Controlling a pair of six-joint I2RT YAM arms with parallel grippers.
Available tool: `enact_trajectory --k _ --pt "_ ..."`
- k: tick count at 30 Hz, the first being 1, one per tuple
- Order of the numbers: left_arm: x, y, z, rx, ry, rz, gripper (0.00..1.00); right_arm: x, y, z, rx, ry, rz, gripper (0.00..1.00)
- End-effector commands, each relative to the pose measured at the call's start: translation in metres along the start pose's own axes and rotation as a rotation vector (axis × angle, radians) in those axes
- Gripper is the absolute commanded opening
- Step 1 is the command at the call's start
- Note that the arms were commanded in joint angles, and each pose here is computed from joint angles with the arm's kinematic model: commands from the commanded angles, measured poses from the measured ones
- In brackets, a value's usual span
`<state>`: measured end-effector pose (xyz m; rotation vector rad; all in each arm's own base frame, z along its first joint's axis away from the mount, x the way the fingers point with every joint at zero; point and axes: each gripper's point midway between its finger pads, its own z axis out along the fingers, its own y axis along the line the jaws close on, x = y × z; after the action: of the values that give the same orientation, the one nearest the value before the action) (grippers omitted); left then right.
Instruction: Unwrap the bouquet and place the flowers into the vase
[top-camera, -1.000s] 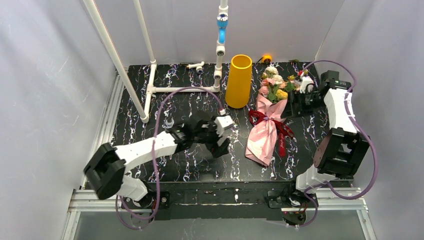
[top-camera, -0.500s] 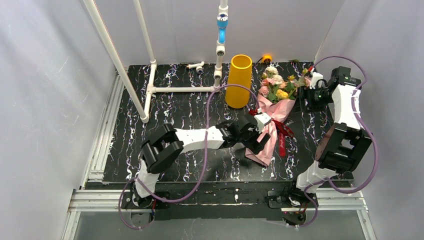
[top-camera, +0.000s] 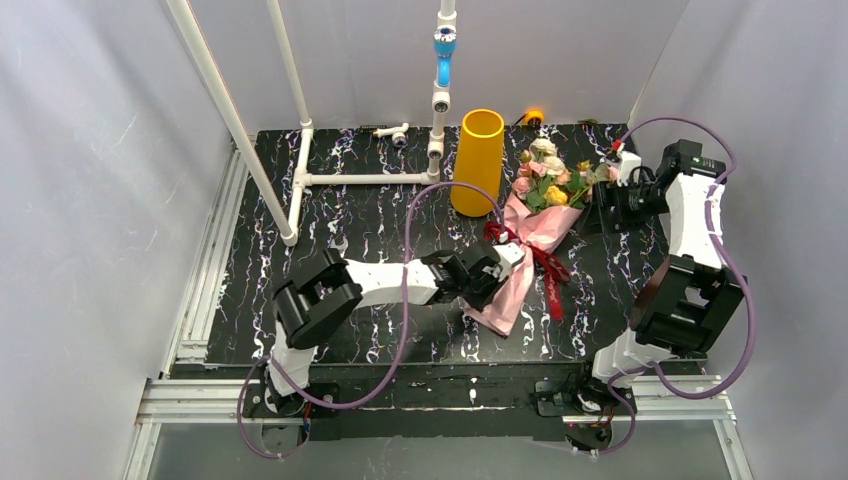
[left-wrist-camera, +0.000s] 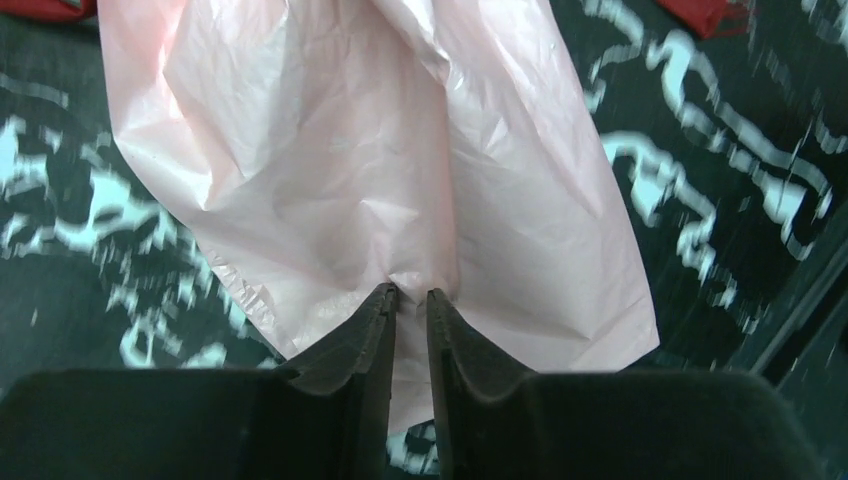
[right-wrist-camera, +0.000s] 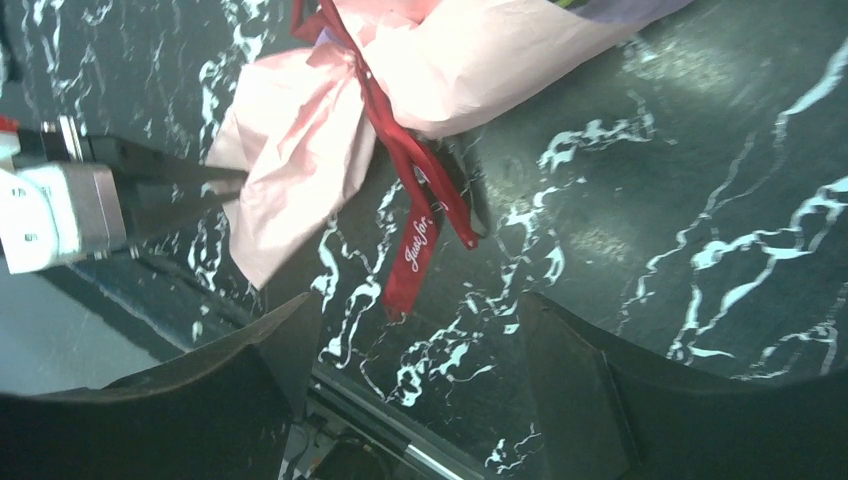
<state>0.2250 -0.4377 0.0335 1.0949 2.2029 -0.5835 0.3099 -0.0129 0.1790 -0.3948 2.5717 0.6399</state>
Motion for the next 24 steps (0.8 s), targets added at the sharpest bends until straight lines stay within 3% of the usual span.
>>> enact_trajectory --k 1,10,14,18,24 --pt "0.056 0.015 -0.041 0.045 0.183 0.08 0.12 0.019 0.032 -0.007 -0.112 0.003 -0.042 0.81" --pt "0.125 0.014 -0.107 0.308 0.324 0.202 0.03 0.039 0.052 -0.006 -0.188 0.024 -0.085 0.8" --pt "0.146 0.015 -0.133 0.376 0.314 0.316 0.03 0.049 0.076 -0.011 -0.281 0.043 -0.057 0.78" --pt "0.122 0.016 -0.156 0.426 0.152 0.33 0.06 0.048 0.092 -0.013 -0.307 0.004 -0.103 0.75" --pt "0.051 0.035 -0.174 0.363 -0.082 0.214 0.22 0.039 0.136 0.003 -0.381 0.016 -0.19 0.72"
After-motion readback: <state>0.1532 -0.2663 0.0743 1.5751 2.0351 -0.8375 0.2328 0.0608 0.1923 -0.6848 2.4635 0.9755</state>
